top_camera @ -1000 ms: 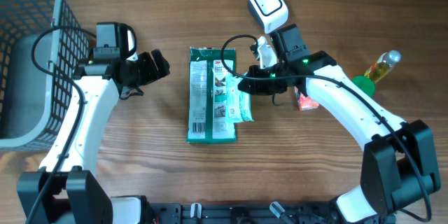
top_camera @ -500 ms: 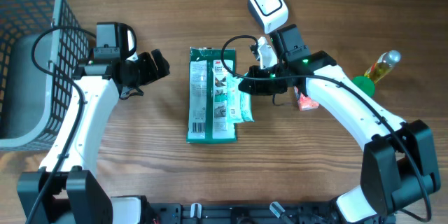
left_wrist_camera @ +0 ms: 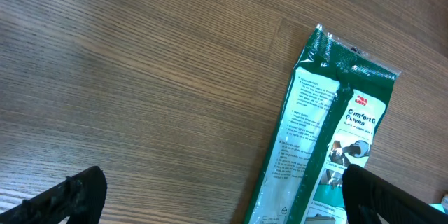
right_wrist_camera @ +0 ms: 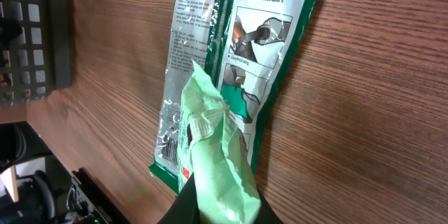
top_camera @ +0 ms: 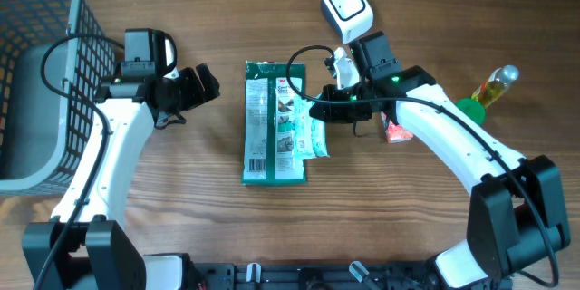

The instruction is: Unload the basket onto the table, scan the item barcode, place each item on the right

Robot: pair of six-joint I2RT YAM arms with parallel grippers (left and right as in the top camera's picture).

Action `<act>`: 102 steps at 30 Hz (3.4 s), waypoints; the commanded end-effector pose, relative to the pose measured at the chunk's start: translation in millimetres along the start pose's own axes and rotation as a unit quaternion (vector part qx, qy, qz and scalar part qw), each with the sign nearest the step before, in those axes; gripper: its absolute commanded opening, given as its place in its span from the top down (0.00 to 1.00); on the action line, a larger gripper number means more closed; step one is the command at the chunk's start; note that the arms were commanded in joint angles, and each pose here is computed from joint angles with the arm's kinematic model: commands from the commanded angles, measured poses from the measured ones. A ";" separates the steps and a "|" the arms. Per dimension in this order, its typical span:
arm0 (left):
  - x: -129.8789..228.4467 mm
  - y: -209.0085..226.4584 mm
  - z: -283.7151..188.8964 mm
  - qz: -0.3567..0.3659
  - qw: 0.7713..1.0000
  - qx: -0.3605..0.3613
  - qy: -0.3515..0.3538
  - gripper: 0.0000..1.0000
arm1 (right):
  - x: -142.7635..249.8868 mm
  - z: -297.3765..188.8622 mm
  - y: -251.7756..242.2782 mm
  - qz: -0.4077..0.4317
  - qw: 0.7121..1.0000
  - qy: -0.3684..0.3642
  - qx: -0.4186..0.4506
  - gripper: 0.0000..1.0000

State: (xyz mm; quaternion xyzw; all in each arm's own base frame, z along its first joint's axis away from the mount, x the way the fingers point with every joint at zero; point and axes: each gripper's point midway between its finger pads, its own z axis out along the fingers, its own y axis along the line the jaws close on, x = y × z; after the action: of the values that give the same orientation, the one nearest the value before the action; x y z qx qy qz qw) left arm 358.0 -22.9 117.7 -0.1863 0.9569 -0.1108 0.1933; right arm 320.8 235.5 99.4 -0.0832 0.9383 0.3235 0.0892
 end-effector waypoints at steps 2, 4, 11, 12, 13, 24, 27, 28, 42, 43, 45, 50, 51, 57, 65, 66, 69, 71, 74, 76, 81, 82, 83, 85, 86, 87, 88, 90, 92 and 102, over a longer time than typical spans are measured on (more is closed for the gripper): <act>1.9 4.5 3.2 -0.006 1.000 -0.008 0.002 0.00 | -1.5 -2.1 1.4 -0.012 1.000 -0.005 0.003 0.96; 1.9 4.5 3.2 -0.006 1.000 -0.008 0.002 0.00 | -1.6 -2.1 1.3 -0.011 1.000 -0.005 0.003 0.96; 1.9 4.5 3.2 -0.006 1.000 -0.008 0.002 0.00 | -1.6 -2.1 1.3 -0.012 1.000 -0.005 0.003 0.96; 1.9 4.5 3.2 -0.006 1.000 -0.008 0.002 0.00 | -1.6 -2.1 1.3 -0.012 1.000 -0.005 0.003 0.96; 1.9 4.5 3.2 -0.006 1.000 -0.008 0.002 0.00 | -1.6 -2.1 1.3 -0.011 1.000 -0.005 0.003 0.96; 1.9 4.5 3.2 -0.006 1.000 -0.008 0.002 0.00 | -11.7 -17.7 12.3 -0.007 1.000 -0.008 0.011 0.96; 1.9 4.5 3.2 -0.006 1.000 -0.008 0.002 0.00 | -19.3 -43.4 9.7 -0.031 0.997 -0.014 0.070 0.96; 1.9 4.5 3.2 -0.006 1.000 -0.008 0.002 0.00 | -22.1 -54.0 10.5 -0.042 0.995 -0.015 0.088 0.96; 1.9 4.5 3.2 -0.006 1.000 -0.008 0.002 0.00 | -145.1 -225.5 20.1 -0.256 0.855 -0.195 0.407 0.96; 1.9 4.5 3.2 -0.006 1.000 -0.008 0.002 0.00 | -155.8 -223.5 14.3 -0.251 0.846 -0.203 0.425 0.96; 1.9 4.5 3.2 -0.006 1.000 -0.008 0.002 0.00 | -176.3 -209.5 3.8 -0.262 0.830 -0.205 0.447 0.96; 1.9 4.5 3.2 -0.006 1.000 -0.008 0.002 0.00 | -221.4 -169.4 -29.7 -0.280 0.776 -0.198 0.530 0.96; 1.9 4.5 3.2 -0.006 1.000 -0.008 0.002 0.00 | -228.1 -162.0 -33.0 -0.285 0.763 -0.197 0.545 0.96; 1.9 4.5 3.2 -0.006 1.000 -0.008 0.002 0.00 | -267.6 -113.5 -41.3 -0.317 0.674 -0.212 0.632 0.96; 1.9 4.5 3.2 -0.006 1.000 -0.008 0.002 0.00 | -284.1 -60.5 -59.8 -0.303 0.671 -0.252 0.629 0.96; 1.9 4.5 3.2 -0.006 1.000 -0.008 0.002 0.00 | -283.8 -53.1 -62.3 -0.299 0.678 -0.255 0.621 0.96; 1.9 4.5 3.2 -0.006 1.000 -0.008 0.002 0.00 | -280.5 -30.2 -66.7 -0.295 0.708 -0.262 0.586 0.96; 1.9 4.5 3.2 -0.006 1.000 -0.008 0.002 0.00 | -275.7 -11.4 -64.5 -0.298 0.739 -0.258 0.546 0.96; 1.9 4.5 3.2 -0.006 1.000 -0.008 0.002 0.00 | -270.3 5.5 -61.7 -0.283 0.775 -0.262 0.501 0.96; 1.9 4.5 3.2 -0.006 1.000 -0.008 0.002 0.00 | -267.1 11.3 -61.7 -0.273 0.788 -0.262 0.486 0.96; 1.9 4.5 3.2 -0.006 1.000 -0.008 0.002 0.00 | -260.8 24.1 -60.0 -0.278 0.808 -0.246 0.458 0.96; 1.9 4.5 3.2 -0.006 1.000 -0.008 0.002 0.00 | -260.8 23.9 -60.5 -0.278 0.808 -0.245 0.458 0.96; 1.9 4.5 3.2 -0.006 1.000 -0.008 0.002 0.00 | -261.4 22.5 -62.5 -0.277 0.808 -0.245 0.459 0.96; 1.9 4.5 3.2 -0.006 1.000 -0.008 0.002 0.00 | -261.3 8.6 -66.1 -0.267 0.805 -0.244 0.470 0.96; 1.9 4.5 3.2 -0.006 1.000 -0.008 0.002 0.00 | -262.2 -2.7 -64.7 -0.258 0.802 -0.250 0.477 0.96; 1.9 4.5 3.2 -0.006 1.000 -0.008 0.002 0.00 | -263.6 -21.4 -59.1 -0.243 0.798 -0.264 0.484 0.96; 1.9 4.5 3.2 -0.006 1.000 -0.008 0.002 0.00 | -263.7 -40.7 -47.7 -0.234 0.799 -0.277 0.480 0.96; 1.9 4.5 3.2 -0.006 1.000 -0.008 0.002 0.00 | -252.7 -76.5 -24.1 -0.209 0.815 -0.290 0.457 0.96; 1.9 4.5 3.2 -0.006 1.000 -0.008 0.002 0.00 | -230.5 -97.5 -4.4 -0.189 0.846 -0.277 0.415 0.96; 1.9 4.5 3.2 -0.006 1.000 -0.008 0.002 0.00 | -24.4 -116.4 -25.0 0.037 0.928 0.036 0.370 0.96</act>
State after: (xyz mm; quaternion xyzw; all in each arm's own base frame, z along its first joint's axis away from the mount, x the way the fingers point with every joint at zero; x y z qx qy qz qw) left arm 357.5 -22.2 116.6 -0.1869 0.9572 -0.1085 0.1924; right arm 358.5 146.6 215.4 -0.0680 0.9853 -0.0527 0.1473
